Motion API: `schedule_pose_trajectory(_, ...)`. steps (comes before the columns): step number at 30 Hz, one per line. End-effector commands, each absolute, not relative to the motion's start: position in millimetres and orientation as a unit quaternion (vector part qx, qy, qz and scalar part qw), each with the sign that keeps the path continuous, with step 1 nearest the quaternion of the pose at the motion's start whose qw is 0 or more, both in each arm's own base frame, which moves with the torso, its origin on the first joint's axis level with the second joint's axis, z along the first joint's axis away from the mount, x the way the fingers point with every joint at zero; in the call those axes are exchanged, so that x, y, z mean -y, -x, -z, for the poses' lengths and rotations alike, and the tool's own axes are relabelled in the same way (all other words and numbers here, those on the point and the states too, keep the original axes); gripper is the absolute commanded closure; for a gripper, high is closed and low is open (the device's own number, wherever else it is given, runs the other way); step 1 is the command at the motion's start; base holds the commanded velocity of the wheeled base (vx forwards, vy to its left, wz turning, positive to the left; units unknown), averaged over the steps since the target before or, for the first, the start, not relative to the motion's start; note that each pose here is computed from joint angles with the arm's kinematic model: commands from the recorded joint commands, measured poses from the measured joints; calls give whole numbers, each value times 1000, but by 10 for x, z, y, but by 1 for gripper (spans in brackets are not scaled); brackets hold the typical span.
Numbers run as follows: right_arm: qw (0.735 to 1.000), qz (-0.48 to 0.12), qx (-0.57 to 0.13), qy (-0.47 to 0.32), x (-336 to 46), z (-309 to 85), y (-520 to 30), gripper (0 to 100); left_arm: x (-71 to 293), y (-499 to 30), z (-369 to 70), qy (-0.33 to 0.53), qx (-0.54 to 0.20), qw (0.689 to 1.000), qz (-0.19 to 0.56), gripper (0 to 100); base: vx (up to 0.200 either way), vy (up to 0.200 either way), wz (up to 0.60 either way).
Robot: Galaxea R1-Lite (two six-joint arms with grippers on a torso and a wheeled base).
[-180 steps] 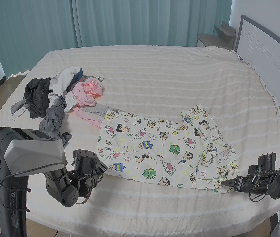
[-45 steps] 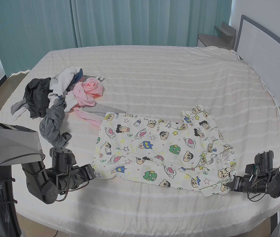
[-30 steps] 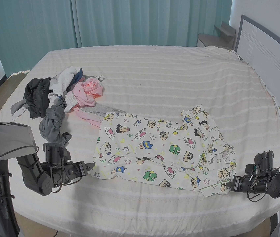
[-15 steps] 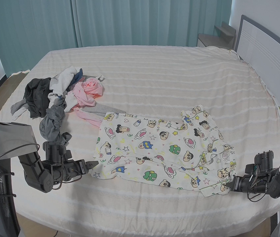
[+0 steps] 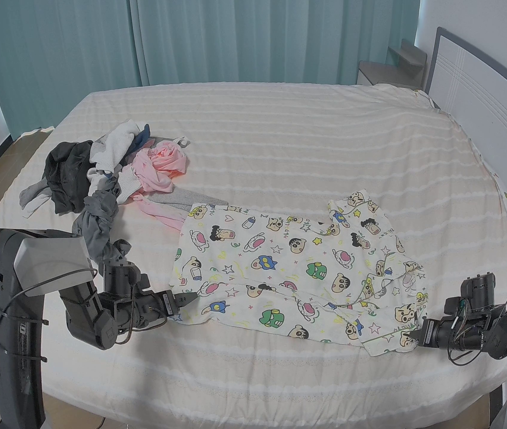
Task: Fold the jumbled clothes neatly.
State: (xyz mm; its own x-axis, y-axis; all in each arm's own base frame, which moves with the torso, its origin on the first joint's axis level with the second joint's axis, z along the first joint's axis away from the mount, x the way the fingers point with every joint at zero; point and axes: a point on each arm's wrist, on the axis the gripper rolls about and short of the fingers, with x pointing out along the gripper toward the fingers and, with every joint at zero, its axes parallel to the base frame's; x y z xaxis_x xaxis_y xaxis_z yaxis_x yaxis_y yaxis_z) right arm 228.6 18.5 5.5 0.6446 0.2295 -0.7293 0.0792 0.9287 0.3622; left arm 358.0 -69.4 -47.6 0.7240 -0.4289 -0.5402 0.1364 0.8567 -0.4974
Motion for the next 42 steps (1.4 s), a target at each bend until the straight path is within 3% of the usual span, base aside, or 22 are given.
schedule_pose_trajectory(1,888,-42,-420,-184,-186,-51,-2284,100,822,-3552,527,224,-346,895,170,0,0,0,0)
schedule_pose_trajectory(7,886,-41,-423,-184,-182,-41,-2276,100,843,-3523,516,225,-342,896,171,0,0,0,0)
schedule_pose_trajectory(8,887,-41,-422,-184,-179,-44,-2276,100,838,-3501,528,224,-346,895,170,100,0,0,0)
schedule_pose_trajectory(29,893,-40,-409,-183,-154,-150,-2198,100,686,-3238,224,211,-339,902,163,100,0,0,0)
schedule_pose_trajectory(42,889,-41,-424,-170,-142,-144,-2043,100,572,-2857,172,209,-377,890,145,100,0,0,0)
